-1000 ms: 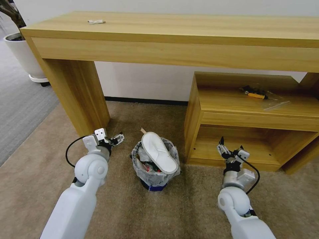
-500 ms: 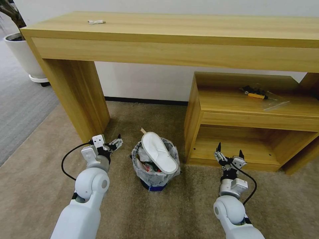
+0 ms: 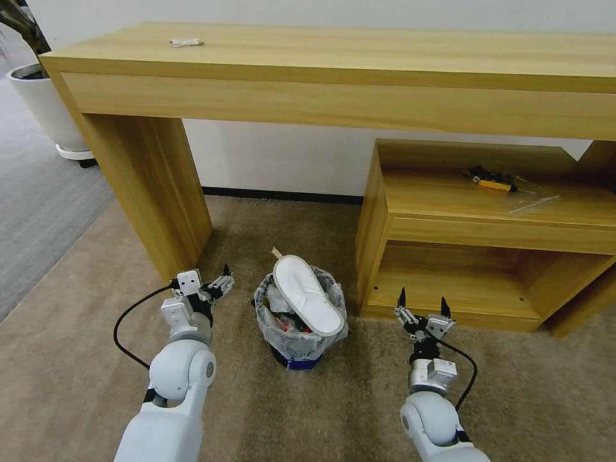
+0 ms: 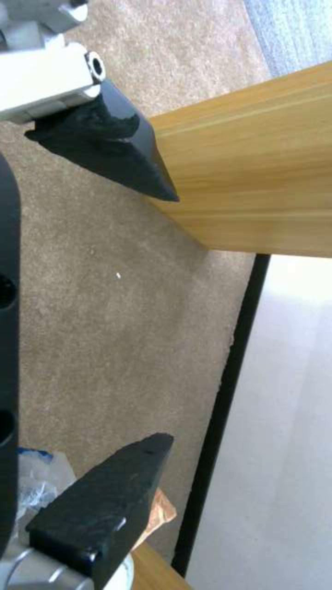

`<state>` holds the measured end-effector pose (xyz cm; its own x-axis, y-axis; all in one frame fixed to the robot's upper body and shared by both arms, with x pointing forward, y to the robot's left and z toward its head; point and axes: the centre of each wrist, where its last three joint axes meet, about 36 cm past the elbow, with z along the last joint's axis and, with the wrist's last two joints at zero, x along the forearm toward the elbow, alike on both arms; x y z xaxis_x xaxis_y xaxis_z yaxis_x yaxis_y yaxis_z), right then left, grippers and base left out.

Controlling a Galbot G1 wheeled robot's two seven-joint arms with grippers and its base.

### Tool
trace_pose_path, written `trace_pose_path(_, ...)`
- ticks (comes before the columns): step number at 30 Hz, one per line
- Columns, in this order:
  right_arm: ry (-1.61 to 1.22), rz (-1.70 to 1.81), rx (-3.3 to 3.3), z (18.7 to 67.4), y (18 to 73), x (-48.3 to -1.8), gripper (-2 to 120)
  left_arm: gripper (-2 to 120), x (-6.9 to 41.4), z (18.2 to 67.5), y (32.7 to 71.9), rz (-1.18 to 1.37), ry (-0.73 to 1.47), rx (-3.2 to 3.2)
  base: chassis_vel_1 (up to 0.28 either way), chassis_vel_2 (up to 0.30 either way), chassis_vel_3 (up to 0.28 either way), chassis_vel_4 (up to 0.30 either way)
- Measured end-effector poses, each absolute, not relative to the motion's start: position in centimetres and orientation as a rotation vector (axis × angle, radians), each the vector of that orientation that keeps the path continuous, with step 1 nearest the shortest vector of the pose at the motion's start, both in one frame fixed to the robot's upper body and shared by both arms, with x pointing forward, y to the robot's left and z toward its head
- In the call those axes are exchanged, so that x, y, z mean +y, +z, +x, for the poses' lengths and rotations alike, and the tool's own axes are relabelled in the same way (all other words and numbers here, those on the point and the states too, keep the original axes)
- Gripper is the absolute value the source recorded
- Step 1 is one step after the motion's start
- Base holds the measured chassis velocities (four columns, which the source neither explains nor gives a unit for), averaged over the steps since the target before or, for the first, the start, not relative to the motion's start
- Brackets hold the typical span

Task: Pick up the trash bin and place the garbage on the floor into it.

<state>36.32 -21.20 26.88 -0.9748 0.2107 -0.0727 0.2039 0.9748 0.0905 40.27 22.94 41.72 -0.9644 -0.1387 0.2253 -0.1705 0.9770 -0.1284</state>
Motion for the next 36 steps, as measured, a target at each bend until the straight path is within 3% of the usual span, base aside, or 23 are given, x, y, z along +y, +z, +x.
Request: trace_pose_path(36, 0.101, 0.31, 3.017, 37.6, 27.7, -21.6, 100, 100, 22.3, 41.7, 42.2, 0.225, 0.237, -2.886, 0.0, 0.0, 0.0, 0.0)
